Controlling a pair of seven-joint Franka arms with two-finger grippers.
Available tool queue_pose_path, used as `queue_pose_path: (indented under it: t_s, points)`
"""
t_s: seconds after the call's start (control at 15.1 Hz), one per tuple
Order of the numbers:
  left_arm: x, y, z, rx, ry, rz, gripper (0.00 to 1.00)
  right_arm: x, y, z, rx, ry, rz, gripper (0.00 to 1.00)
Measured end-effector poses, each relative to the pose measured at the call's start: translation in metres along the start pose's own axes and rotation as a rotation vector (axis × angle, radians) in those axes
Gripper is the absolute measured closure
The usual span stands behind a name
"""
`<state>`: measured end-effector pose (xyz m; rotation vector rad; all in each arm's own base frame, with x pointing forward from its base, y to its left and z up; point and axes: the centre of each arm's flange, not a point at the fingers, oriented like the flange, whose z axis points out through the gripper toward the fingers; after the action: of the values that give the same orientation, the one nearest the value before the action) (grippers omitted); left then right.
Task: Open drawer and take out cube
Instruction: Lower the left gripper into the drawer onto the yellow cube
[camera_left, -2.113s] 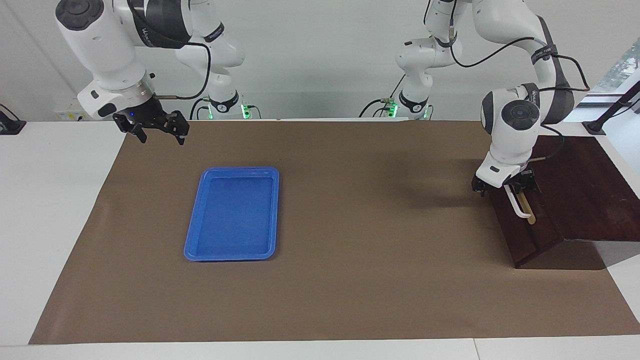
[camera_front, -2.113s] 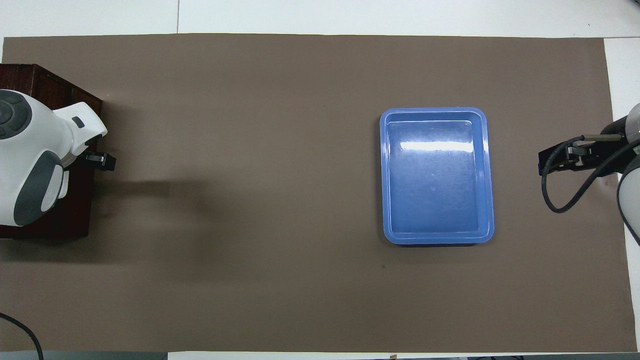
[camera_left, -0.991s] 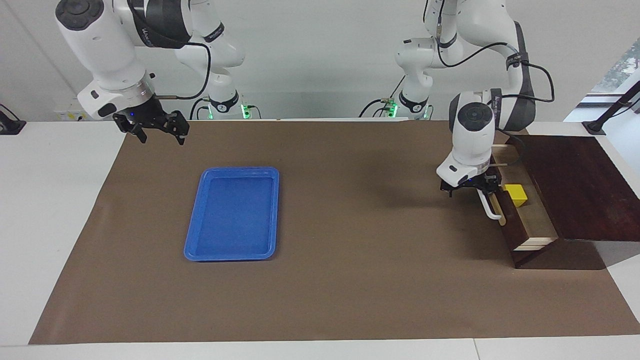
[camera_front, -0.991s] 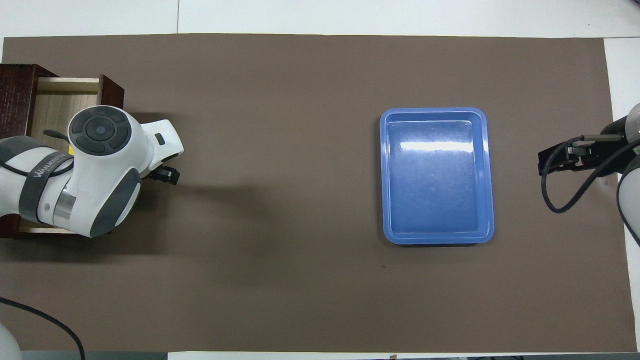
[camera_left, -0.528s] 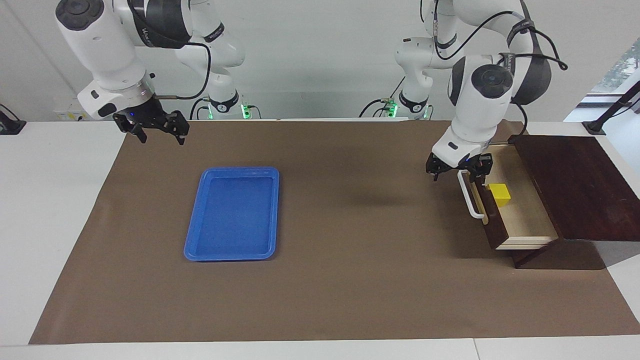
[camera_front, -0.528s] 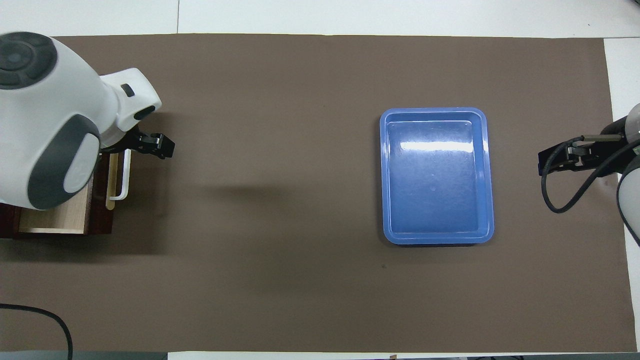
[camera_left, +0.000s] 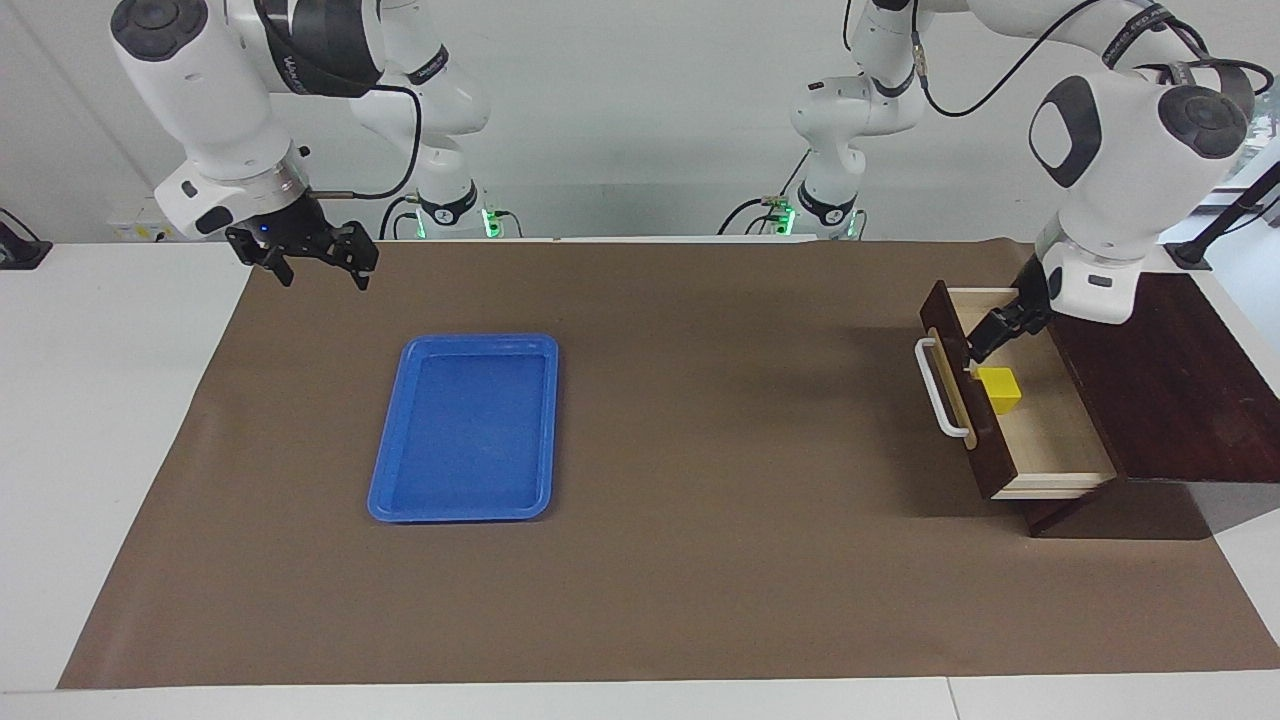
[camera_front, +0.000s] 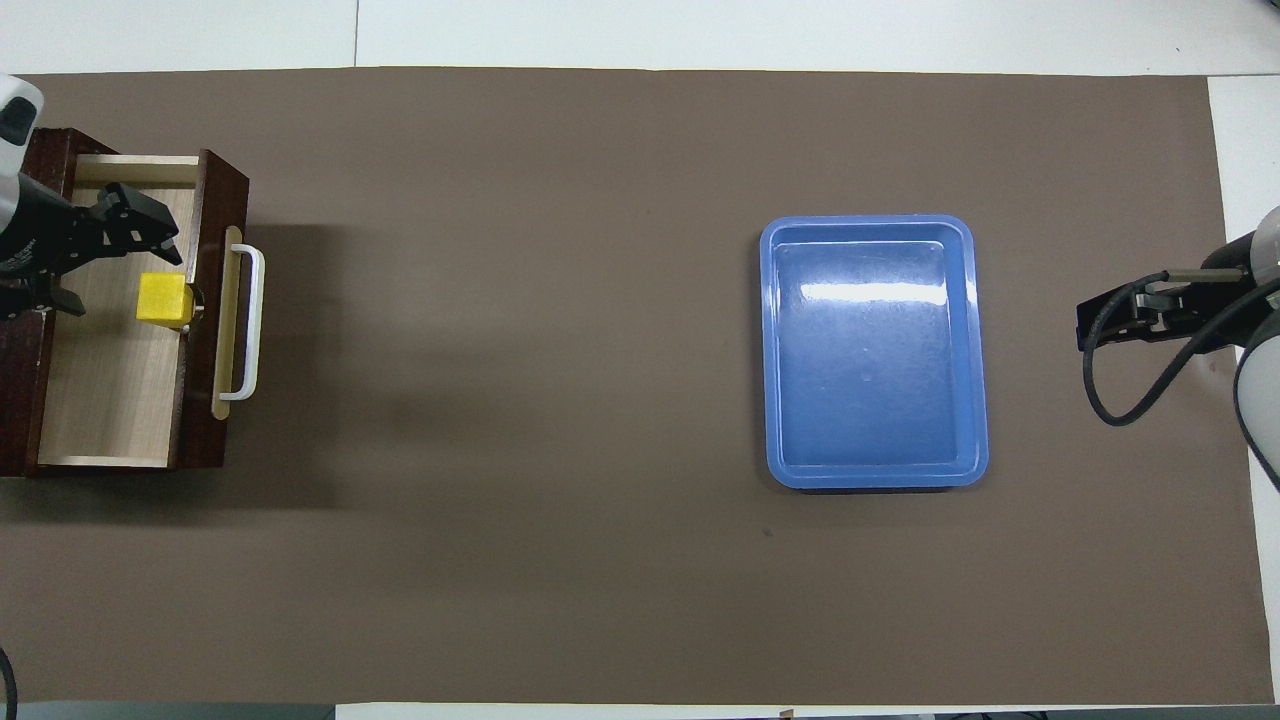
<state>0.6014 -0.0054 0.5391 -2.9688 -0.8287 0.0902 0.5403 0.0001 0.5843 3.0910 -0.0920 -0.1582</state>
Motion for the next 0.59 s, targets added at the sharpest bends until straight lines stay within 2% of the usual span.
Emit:
queue_pose_path:
  t_s: [0.33,0.59]
  points:
    - [0.013,-0.005,0.034,-0.041,0.036,-0.5,0.0,0.0,0.0,0.0,0.0,0.0,0.0,0.0]
    - [0.018,-0.011,0.067,-0.063,0.043,-0.735,0.0,0.0,0.0,0.0,0.0,0.0,0.0,0.0]
